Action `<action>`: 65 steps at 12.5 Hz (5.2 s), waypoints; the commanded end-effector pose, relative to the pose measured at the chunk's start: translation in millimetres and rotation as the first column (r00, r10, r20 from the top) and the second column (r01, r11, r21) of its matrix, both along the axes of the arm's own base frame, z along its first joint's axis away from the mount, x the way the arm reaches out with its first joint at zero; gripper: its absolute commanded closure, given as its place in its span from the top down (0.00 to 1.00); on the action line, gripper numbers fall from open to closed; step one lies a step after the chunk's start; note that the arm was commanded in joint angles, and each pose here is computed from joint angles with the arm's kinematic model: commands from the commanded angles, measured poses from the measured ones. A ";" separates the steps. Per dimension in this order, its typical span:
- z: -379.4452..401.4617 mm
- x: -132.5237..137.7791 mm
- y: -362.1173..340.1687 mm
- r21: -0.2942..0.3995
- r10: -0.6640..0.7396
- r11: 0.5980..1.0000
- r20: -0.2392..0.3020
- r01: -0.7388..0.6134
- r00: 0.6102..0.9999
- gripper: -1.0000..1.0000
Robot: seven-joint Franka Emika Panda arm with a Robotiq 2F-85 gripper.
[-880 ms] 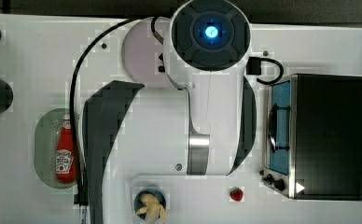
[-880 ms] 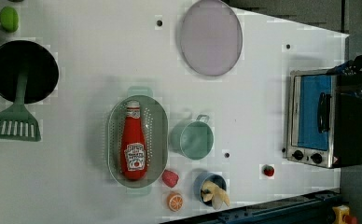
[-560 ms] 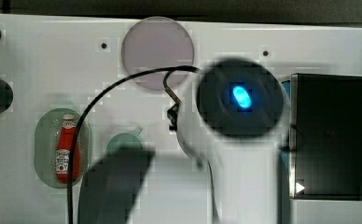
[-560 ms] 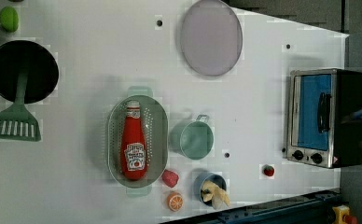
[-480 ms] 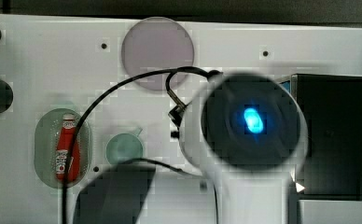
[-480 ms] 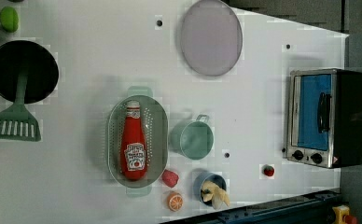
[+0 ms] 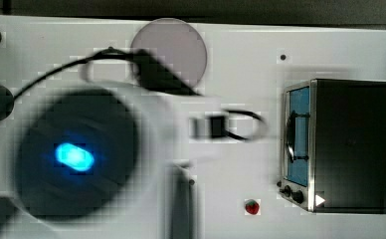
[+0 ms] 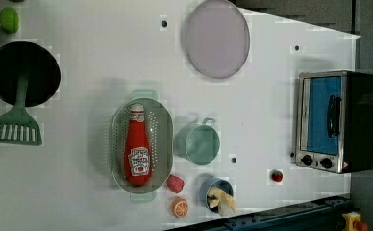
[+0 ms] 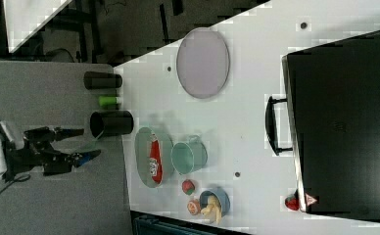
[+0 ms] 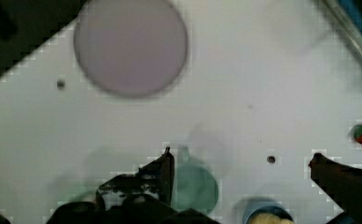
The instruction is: Pick ketchup from strainer and place it on the table
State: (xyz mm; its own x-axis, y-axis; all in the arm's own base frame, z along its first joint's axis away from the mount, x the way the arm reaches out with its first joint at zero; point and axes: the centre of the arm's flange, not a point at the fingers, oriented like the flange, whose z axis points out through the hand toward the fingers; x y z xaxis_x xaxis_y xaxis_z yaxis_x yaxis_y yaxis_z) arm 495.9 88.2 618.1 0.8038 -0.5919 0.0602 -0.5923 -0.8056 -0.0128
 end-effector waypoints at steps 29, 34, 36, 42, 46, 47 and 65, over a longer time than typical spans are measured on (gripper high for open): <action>-427.3 -113.0 293.5 0.211 0.541 0.825 -0.031 -0.524 0.840 1.00; -448.0 -104.8 301.3 0.211 0.532 0.831 -0.035 -0.514 0.846 0.71; -445.6 -102.1 302.4 0.206 0.532 0.832 -0.029 -0.515 0.846 0.61; -374.1 -102.7 303.1 0.136 0.520 0.844 0.019 -0.518 0.854 0.61; -302.4 -93.0 292.5 0.135 0.401 0.911 -0.062 -0.391 0.914 0.61; -285.6 -88.4 287.6 0.141 0.417 0.904 -0.077 -0.404 0.906 0.61; -167.3 74.5 -40.7 0.089 0.285 0.956 -0.047 -0.280 0.957 0.61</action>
State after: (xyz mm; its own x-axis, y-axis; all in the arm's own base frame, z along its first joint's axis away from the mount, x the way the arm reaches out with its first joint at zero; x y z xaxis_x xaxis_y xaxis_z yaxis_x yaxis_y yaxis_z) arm 570.8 69.4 441.1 0.9127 -0.4055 -0.0503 -0.4079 -0.9116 -0.0509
